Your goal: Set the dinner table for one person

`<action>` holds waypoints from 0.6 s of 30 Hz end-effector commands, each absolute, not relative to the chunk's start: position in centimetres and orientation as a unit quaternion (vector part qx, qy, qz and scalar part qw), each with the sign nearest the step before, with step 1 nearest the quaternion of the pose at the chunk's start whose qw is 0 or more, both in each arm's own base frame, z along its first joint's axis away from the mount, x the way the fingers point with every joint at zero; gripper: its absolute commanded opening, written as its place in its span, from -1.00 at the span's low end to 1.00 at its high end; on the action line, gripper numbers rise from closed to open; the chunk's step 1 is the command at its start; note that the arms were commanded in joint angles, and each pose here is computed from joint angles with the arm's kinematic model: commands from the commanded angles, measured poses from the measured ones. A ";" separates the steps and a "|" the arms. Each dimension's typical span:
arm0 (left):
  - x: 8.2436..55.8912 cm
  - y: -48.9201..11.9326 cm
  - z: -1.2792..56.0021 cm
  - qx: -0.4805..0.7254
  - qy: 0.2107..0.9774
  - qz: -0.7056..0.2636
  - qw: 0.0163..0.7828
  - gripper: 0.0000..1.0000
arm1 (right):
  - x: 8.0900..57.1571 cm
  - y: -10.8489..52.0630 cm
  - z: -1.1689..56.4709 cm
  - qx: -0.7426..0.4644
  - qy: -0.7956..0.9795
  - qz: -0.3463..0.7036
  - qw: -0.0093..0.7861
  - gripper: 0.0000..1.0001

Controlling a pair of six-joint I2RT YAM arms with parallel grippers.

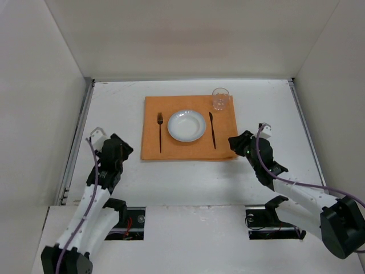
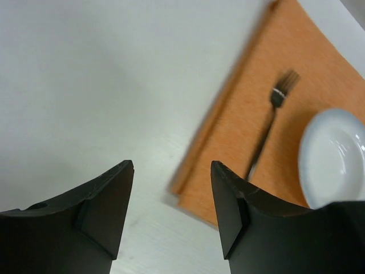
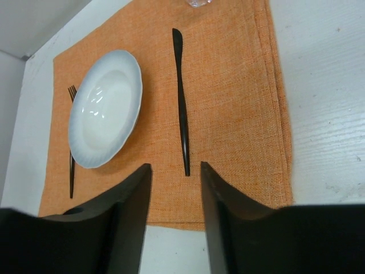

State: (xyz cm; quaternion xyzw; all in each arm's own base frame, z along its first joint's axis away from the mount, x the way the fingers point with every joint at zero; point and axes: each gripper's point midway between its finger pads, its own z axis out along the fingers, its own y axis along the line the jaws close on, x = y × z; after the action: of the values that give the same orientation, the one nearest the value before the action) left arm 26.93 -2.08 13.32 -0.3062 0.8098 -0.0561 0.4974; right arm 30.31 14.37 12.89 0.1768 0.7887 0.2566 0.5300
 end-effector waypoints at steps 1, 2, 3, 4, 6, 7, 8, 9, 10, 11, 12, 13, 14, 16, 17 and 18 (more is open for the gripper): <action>23.9 0.4 11.5 -0.374 0.793 -0.050 0.478 0.09 | 31.1 14.4 15.6 0.184 0.758 0.271 0.564 -0.25; 23.2 0.9 10.8 -0.386 0.791 -0.048 0.472 0.10 | 31.0 14.3 15.7 0.186 0.756 0.272 0.566 -0.31; 22.8 1.3 10.2 -0.396 0.791 -0.046 0.465 0.10 | 31.0 14.2 15.8 0.190 0.753 0.271 0.568 -0.33; 22.6 1.5 9.9 -0.401 0.791 -0.046 0.460 0.10 | 31.0 14.1 15.7 0.193 0.752 0.271 0.569 -0.33; 22.6 1.5 9.1 -0.407 0.796 -0.049 0.446 0.09 | 30.9 13.8 15.7 0.200 0.750 0.270 0.570 -0.27; 22.7 1.4 8.9 -0.409 0.796 -0.053 0.442 0.08 | 30.9 13.7 15.8 0.201 0.749 0.271 0.570 -0.19; 22.9 1.2 8.7 -0.410 0.797 -0.056 0.440 0.08 | 30.8 13.7 15.8 0.202 0.748 0.272 0.571 -0.08; 23.1 1.1 8.5 -0.414 0.796 -0.060 0.438 0.07 | 30.8 13.5 15.8 0.204 0.746 0.270 0.573 0.02; 23.4 1.0 8.5 -0.415 0.794 -0.066 0.439 0.07 | 30.9 13.3 15.8 0.207 0.745 0.269 0.574 0.09; 23.6 0.8 8.5 -0.414 0.794 -0.070 0.439 0.07 | 30.9 13.2 15.9 0.210 0.743 0.267 0.577 0.15; 23.8 0.7 8.5 -0.413 0.794 -0.072 0.439 0.07 | 30.9 13.0 15.9 0.211 0.741 0.265 0.579 0.18; 24.0 0.7 8.6 -0.412 0.793 -0.074 0.442 0.07 | 30.9 13.0 15.9 0.211 0.741 0.263 0.580 0.21; 24.2 0.6 8.6 -0.410 0.793 -0.075 0.444 0.06 | 30.9 12.9 16.0 0.211 0.740 0.260 0.583 0.24; 24.4 0.5 8.6 -0.409 0.794 -0.076 0.444 0.04 | 31.0 12.8 16.0 0.212 0.741 0.257 0.583 0.25; 24.6 0.5 8.6 -0.408 0.795 -0.075 0.442 0.03 | 31.1 12.8 15.8 0.213 0.742 0.255 0.582 0.26; 24.6 0.5 8.7 -0.407 0.797 -0.072 0.441 0.03 | 31.1 13.0 15.7 0.210 0.744 0.257 0.579 0.26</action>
State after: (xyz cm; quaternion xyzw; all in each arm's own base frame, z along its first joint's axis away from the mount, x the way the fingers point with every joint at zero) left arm 23.87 1.20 8.24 -0.4132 0.7969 -0.0518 0.4376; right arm 30.60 13.11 14.54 0.2060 0.7629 0.2515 0.5589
